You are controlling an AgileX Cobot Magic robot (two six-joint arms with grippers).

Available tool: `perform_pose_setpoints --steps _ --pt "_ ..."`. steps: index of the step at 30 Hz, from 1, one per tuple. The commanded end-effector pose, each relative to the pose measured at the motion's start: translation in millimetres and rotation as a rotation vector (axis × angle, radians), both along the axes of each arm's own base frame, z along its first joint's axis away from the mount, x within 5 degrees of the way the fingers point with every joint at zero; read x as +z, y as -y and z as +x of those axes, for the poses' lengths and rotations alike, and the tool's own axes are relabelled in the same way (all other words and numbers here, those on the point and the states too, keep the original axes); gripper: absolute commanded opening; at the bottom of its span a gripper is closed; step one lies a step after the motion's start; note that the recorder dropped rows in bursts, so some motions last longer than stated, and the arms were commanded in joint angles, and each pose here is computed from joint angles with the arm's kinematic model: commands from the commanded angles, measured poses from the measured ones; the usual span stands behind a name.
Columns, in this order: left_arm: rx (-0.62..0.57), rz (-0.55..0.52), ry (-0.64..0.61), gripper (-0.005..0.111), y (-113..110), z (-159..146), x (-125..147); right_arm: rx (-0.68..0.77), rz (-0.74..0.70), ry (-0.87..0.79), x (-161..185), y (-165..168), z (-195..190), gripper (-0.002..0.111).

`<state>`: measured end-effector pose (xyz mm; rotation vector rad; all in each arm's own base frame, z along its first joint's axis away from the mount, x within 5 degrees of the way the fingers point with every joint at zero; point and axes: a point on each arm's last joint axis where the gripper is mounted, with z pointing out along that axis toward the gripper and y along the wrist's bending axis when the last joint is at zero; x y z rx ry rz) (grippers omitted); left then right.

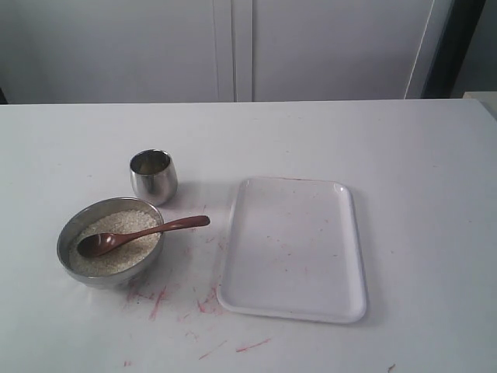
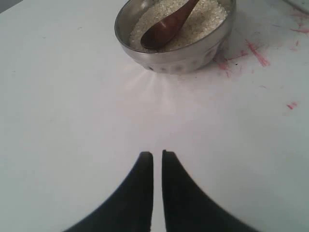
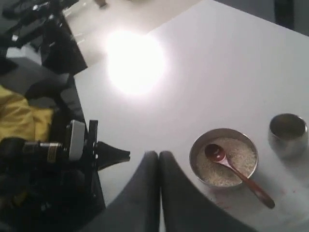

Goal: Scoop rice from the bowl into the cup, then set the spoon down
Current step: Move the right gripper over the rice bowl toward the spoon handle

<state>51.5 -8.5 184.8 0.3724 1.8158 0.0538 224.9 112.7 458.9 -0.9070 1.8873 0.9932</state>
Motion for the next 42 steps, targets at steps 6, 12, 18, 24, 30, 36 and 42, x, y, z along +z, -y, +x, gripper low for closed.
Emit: perform_pose_setpoints --steps 6,12,18,24,30,36,42 --pt "0.000 0.001 -0.040 0.014 0 -1 -6 0.250 -0.309 0.287 -27 -50 -4 0.000" --pt "0.000 0.001 -0.040 0.014 0 -1 -6 0.301 -0.446 0.389 -47 -82 1 0.000" --pt "0.000 0.001 -0.040 0.014 0 -1 -6 0.394 -0.607 0.421 -85 -111 17 0.000" --pt "0.000 0.001 -0.040 0.014 0 -1 -6 0.386 -0.651 0.409 -118 -133 40 0.000" --pt "0.000 0.001 -0.040 0.014 0 -1 -6 0.355 -0.667 0.391 -150 -147 63 0.000" --pt "0.000 0.001 -0.040 0.014 0 -1 -6 0.352 -0.701 0.364 -181 -157 78 0.000" --pt "0.000 0.001 -0.040 0.014 0 -1 -6 0.341 -0.740 0.370 -205 -162 91 0.000"
